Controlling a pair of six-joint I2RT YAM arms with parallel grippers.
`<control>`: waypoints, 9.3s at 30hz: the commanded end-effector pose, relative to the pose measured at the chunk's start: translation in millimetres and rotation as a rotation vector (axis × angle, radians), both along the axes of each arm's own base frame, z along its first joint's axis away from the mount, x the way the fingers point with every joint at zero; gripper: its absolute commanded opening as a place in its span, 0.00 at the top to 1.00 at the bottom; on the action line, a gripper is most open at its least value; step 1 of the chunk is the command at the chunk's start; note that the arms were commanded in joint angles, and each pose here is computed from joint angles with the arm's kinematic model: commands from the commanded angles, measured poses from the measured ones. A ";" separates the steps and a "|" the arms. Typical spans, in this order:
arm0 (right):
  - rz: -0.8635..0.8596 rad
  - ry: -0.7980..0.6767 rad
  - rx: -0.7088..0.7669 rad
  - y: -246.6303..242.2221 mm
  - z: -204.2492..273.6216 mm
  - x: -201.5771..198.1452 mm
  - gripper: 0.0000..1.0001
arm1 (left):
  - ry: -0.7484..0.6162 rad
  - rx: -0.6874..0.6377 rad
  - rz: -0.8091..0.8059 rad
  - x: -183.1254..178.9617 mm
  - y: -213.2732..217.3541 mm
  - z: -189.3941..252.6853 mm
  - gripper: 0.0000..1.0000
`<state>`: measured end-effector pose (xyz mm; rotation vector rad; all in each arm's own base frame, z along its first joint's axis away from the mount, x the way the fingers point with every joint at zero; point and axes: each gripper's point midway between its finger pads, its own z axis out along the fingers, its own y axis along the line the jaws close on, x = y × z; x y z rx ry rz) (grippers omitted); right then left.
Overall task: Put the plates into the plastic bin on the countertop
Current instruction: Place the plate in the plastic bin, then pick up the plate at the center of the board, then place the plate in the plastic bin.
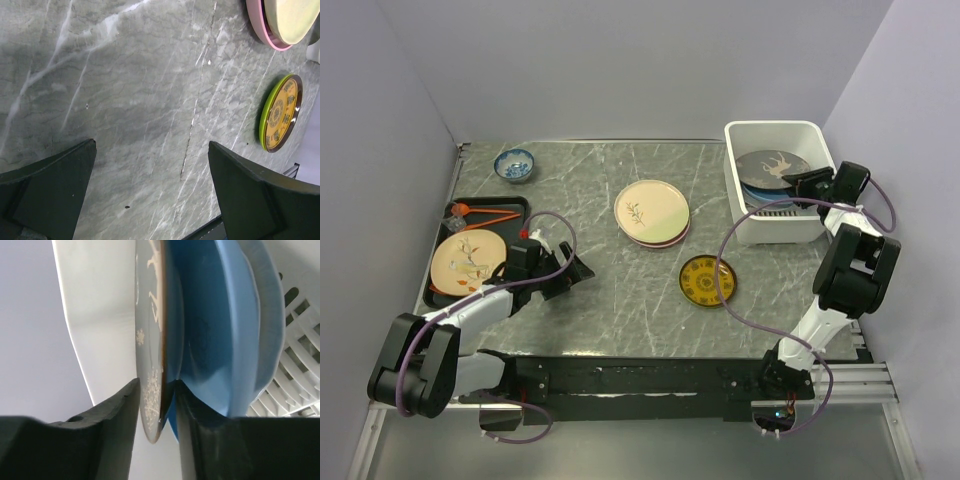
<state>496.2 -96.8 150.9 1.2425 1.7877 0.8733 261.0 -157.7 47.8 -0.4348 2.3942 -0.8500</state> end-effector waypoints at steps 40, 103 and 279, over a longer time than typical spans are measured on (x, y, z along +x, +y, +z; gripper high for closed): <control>0.046 -0.216 -0.367 39.8 142.8 -88.2 0.27 | -0.095 0.018 -0.011 19.5 -2.1 30.1 0.01; 0.677 -0.196 -0.263 245.5 12.4 -188.6 0.28 | -0.226 -0.207 -0.135 216.1 -111.1 36.1 0.45; 0.570 -0.407 -0.277 195.9 126.5 -167.4 1.00 | -0.419 -0.058 -0.168 90.6 -79.0 109.5 0.01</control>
